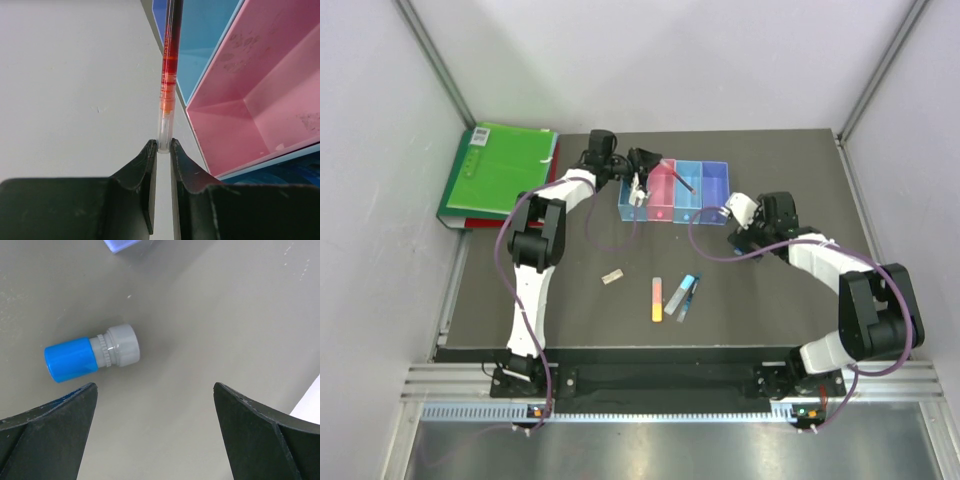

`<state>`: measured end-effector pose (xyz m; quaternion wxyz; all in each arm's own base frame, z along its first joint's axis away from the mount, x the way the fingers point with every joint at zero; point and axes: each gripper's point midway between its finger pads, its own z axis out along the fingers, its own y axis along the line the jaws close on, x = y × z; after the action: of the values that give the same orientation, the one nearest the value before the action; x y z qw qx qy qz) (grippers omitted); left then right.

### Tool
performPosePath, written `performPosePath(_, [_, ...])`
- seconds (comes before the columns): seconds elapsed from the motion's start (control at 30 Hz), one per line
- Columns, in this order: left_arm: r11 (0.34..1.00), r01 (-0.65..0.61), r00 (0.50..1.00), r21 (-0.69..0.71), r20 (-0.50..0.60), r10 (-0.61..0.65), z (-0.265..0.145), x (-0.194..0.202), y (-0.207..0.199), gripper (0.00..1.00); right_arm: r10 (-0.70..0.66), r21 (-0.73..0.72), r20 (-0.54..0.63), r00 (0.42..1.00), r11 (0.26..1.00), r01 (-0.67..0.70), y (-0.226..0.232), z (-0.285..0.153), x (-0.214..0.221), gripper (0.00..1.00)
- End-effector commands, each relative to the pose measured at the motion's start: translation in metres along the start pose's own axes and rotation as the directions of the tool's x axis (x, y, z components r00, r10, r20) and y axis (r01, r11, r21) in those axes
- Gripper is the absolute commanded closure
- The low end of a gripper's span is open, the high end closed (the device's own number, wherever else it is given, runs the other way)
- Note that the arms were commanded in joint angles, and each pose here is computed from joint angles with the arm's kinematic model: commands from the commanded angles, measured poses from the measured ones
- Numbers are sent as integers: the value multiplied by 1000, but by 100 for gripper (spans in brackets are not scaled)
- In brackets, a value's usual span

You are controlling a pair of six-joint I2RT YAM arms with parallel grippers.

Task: Sort the stationery into containers
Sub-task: Place the pen in the storage box.

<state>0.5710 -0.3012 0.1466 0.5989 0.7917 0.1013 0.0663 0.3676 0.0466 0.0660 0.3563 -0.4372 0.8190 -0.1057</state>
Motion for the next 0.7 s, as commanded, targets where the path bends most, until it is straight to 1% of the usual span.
performPosePath(0.0, [836, -546, 835, -50, 46, 548, 5, -13, 23, 100, 18, 55, 61, 998, 998, -22, -23, -4, -23, 0])
performPosePath(0.17, [826, -560, 825, -63, 48, 563, 8, -13, 24, 100, 19, 52, 58, 998, 998, -22, -21, -4, -20, 0])
performPosePath(0.37, [818, -570, 816, -83, 56, 575, 9, -15, 23, 96, 17, 54, 62, 998, 998, -20, -22, -4, -22, 0])
performPosePath(0.4, [816, -572, 815, -87, 55, 577, 9, -15, 24, 94, 17, 53, 59, 998, 998, -20, -22, -4, -21, 0])
performPosePath(0.43, [826, -556, 825, -94, 62, 562, 9, -16, 22, 92, 18, 55, 61, 998, 998, -22, -22, -4, -22, 0])
performPosePath(0.47, [805, -583, 807, -110, 40, 590, 9, -14, 29, 91, 18, 53, 59, 998, 998, -22, -22, -3, -21, 0])
performPosePath(0.5, [807, -580, 809, -112, 38, 587, 9, -13, 28, 81, 17, 54, 60, 998, 998, -20, -22, -3, -22, 0])
performPosePath(0.67, [804, -580, 808, -128, 30, 588, 9, -12, 30, 64, 18, 55, 61, 998, 998, -21, -23, -2, -22, 0])
